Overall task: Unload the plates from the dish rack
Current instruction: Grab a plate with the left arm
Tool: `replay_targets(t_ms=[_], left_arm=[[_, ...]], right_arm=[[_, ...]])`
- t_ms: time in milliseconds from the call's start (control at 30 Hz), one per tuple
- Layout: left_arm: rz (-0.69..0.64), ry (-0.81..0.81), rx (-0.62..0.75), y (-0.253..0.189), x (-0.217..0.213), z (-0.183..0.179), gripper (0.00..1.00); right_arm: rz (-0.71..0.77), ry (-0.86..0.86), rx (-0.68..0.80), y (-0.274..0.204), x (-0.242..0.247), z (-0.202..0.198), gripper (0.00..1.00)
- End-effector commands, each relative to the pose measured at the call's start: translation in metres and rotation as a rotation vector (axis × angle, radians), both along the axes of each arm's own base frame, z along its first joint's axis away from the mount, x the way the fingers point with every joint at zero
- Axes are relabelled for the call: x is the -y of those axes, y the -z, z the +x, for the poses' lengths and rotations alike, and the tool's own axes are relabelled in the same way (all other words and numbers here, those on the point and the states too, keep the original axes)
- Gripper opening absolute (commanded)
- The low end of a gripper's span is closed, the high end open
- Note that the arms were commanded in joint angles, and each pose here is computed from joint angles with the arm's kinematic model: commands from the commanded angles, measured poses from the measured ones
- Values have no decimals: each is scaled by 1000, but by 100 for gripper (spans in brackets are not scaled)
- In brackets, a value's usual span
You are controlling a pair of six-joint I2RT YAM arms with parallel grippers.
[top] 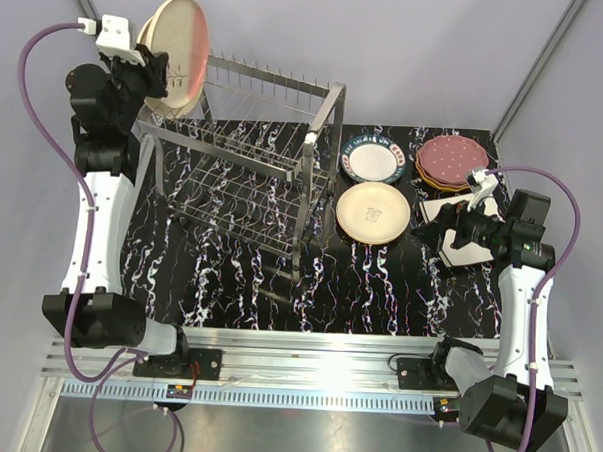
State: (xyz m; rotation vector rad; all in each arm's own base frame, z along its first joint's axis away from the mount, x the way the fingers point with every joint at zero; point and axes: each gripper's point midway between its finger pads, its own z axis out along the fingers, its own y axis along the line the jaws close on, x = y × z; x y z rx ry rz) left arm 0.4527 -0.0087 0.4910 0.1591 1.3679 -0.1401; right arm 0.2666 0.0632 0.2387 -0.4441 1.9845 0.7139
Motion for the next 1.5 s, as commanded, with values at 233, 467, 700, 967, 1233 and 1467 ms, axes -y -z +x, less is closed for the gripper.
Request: replay_targets(t_ms=[233, 467, 700, 967, 1233, 1467], left_arm=[[-62, 31, 513, -171, 9, -93, 0], [-237, 156, 537, -193, 23, -118, 0], [-537, 340, 460, -198, 39, -132, 0], [-804, 651, 233, -173, 82, -137, 0], [-861, 986, -45, -137, 168, -156, 0], [-787, 1154, -212, -107, 236, -179, 0]], right_arm=[[-16, -9, 39, -5, 0, 4, 100], [-17, -7, 39, -5, 0, 3, 100], [-16, -7, 39, -5, 0, 4, 100], [-15, -21, 58, -10, -2, 2, 100], [-7, -136, 147, -53, -17, -15, 100], [146, -320, 188, -126, -49, -58, 100]])
